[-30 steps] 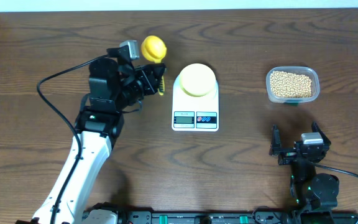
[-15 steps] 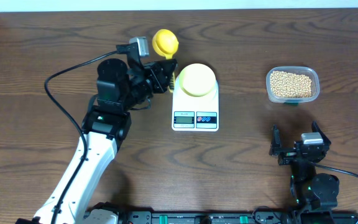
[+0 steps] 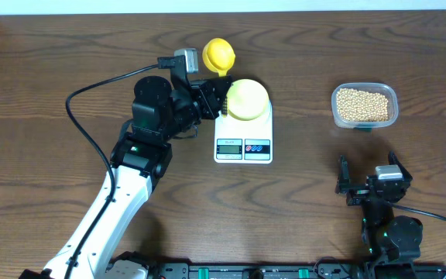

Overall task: Scoop item into bowl and weigh 50g on scale
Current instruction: 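Lift the yellow scoop with the left gripper toward the scale, then move the right gripper toward the scoop held by the left gripper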

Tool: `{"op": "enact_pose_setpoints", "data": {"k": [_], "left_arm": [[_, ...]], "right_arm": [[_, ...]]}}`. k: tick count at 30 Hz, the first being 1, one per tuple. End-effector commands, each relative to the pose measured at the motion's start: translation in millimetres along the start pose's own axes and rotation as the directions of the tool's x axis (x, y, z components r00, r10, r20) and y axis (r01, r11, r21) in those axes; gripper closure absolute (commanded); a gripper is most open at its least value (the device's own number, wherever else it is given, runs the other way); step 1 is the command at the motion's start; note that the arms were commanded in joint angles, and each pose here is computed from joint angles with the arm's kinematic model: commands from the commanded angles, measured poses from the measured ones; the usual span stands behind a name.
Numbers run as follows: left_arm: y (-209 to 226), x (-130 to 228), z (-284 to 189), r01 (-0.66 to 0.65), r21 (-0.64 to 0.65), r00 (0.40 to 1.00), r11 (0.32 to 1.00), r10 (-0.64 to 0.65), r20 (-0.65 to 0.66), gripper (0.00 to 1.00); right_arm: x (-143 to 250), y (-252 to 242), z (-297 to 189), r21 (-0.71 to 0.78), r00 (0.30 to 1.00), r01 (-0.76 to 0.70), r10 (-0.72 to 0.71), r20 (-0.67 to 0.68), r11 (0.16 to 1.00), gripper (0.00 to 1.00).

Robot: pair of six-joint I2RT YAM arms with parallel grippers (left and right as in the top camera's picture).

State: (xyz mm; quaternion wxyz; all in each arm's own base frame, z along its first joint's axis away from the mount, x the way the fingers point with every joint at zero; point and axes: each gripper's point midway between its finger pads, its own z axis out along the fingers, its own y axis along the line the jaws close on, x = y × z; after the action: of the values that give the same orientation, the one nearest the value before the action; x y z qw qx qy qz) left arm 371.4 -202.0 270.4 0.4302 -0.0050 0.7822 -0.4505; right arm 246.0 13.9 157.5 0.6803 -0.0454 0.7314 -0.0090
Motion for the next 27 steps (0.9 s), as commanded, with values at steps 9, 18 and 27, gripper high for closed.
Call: {"op": "enact_pose_setpoints", "data": {"k": [9,18,27], "left_arm": [[-16,-19,-3,0.096,0.047,0.993,0.994,-0.099,0.069,0.93],[-32,-22,-1,0.062,0.095,0.993,0.993,-0.071,0.090,0.93],[-43,-23,0,0.043,0.127,0.993,0.991,-0.056,0.101,0.93]], "right_arm": [[1,2,0,-0.008,1.000,0.011,-0.011,0.000,1.000,0.01],[-5,-1,0,0.011,1.000,0.018,-0.018,0.021,1.000,0.01],[-79,62,-26,-0.402,0.945,-0.042,0.167,0.282,0.915,0.01]]}}
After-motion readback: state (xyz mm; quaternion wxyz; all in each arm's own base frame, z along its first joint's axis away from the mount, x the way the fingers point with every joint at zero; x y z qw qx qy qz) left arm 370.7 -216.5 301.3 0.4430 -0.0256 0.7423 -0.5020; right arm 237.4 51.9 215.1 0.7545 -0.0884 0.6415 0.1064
